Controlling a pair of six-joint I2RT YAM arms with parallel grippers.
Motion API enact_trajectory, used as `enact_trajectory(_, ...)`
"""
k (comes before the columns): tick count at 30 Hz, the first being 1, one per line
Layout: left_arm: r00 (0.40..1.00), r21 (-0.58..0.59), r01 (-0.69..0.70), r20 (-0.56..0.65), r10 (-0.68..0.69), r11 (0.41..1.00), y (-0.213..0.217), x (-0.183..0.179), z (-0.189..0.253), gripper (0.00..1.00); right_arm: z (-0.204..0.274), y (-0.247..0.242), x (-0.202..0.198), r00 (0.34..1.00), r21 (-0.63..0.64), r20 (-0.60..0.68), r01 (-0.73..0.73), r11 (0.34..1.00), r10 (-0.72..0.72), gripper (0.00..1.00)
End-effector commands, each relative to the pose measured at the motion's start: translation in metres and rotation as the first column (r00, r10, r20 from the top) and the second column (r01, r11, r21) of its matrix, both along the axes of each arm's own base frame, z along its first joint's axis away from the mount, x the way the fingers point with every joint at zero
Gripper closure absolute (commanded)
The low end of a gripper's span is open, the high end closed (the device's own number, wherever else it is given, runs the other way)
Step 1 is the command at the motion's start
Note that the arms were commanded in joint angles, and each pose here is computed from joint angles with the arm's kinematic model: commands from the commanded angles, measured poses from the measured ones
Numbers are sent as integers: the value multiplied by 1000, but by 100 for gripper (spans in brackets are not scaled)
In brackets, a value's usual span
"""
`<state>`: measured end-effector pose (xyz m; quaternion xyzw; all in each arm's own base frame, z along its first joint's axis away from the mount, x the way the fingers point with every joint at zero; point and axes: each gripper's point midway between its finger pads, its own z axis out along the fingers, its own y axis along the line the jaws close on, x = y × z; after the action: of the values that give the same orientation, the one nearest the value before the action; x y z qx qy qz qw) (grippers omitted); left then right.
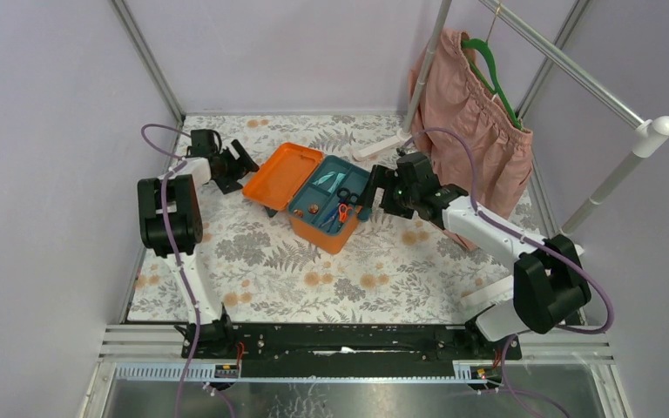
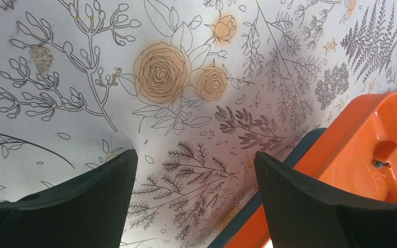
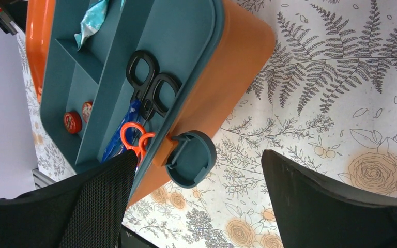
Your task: Organize the medicine kit
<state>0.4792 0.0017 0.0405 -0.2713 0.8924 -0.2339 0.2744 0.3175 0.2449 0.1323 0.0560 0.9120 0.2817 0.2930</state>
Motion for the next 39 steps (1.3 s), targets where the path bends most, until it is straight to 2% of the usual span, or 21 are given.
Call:
enact_trajectory(1, 998, -23, 59, -5, -59, 998, -12, -13, 6, 9, 8, 15, 6, 1000, 29, 9, -21, 999, 21, 0)
enact_trajectory(8, 987, -91, 143, 82, -136, 986, -29, -13, 34, 9, -8, 15, 5, 1000, 6, -24, -20, 1000, 20, 0)
enact_trajectory(13, 961, -176, 246, 170, -217, 953, -49, -14, 58, 9, -15, 15, 3, 999, -3, -38, -21, 1000, 21, 0)
enact_trajectory(20, 921, -231, 350, 260, -290, 908, -69, -23, 85, 9, -23, 14, 2, 999, -13, -52, -16, 1000, 15, 0)
enact_trajectory(26, 915, -248, 363, 279, -293, 898, -78, -28, 89, 8, -22, 14, 3, 999, -16, -48, -17, 1000, 16, 0)
enact_trajectory(34, 889, -345, 445, 278, -363, 826, -108, -41, 85, 7, -24, 11, 3, 999, -29, -48, -11, 1000, 10, 0)
enact_trajectory(39, 867, -373, 486, 322, -381, 791, -123, -45, 98, 7, -27, 11, 3, 999, -36, -53, -10, 999, 8, 0)
